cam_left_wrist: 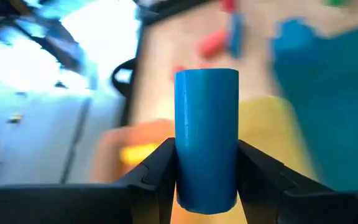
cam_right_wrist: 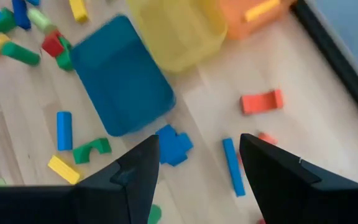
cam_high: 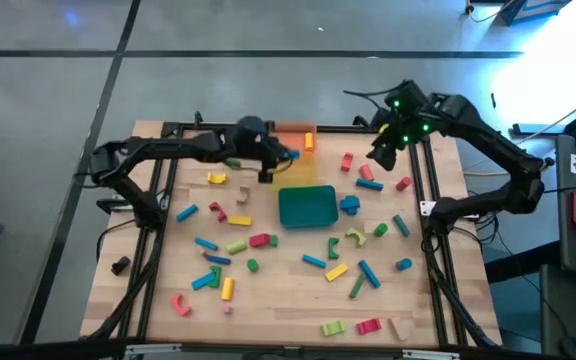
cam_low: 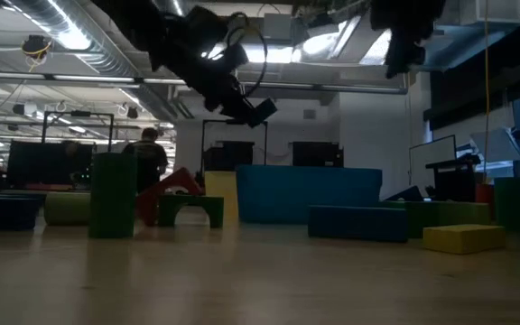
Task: Sort blocks by size
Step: Put the blue cylinder block into the orange bin
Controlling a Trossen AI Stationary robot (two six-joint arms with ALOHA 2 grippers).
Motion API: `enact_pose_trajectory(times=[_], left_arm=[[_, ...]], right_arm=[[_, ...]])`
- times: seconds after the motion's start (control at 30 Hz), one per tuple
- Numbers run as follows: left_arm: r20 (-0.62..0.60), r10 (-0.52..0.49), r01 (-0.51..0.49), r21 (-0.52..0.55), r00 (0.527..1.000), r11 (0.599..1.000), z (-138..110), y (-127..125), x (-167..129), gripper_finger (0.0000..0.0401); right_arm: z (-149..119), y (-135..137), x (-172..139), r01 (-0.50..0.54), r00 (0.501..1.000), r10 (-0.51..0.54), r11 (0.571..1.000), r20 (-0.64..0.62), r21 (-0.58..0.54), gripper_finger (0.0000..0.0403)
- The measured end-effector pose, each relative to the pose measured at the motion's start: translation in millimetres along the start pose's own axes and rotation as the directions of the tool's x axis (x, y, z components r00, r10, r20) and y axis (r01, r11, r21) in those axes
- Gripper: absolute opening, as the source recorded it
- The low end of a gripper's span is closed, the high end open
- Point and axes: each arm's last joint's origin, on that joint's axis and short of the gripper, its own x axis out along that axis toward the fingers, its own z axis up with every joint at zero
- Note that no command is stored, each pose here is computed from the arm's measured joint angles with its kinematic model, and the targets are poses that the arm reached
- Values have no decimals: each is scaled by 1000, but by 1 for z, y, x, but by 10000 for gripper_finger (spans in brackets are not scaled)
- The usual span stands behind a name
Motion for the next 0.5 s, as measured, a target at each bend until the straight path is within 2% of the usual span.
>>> enact_pose_trajectory(times=[0.1, 0.23, 0.4, 0.5], left_arm=[[15, 74, -74, -27, 997, 997, -12, 19, 8, 126], [-7, 112, -112, -50, 994, 992, -30, 31, 22, 128], [-54, 102, -104, -25, 993, 994, -50, 32, 40, 129], [-75, 144, -147, -31, 987, 989, -57, 33, 48, 131]], right_arm=[[-14, -4, 19, -11, 1000, 11, 999, -24, 32, 222], [-30, -5, 48, -36, 997, 40, 998, -68, 51, 222], [-41, 6, 82, -80, 994, 78, 997, -78, -24, 222], [-46, 16, 96, -110, 992, 104, 991, -73, -79, 222]])
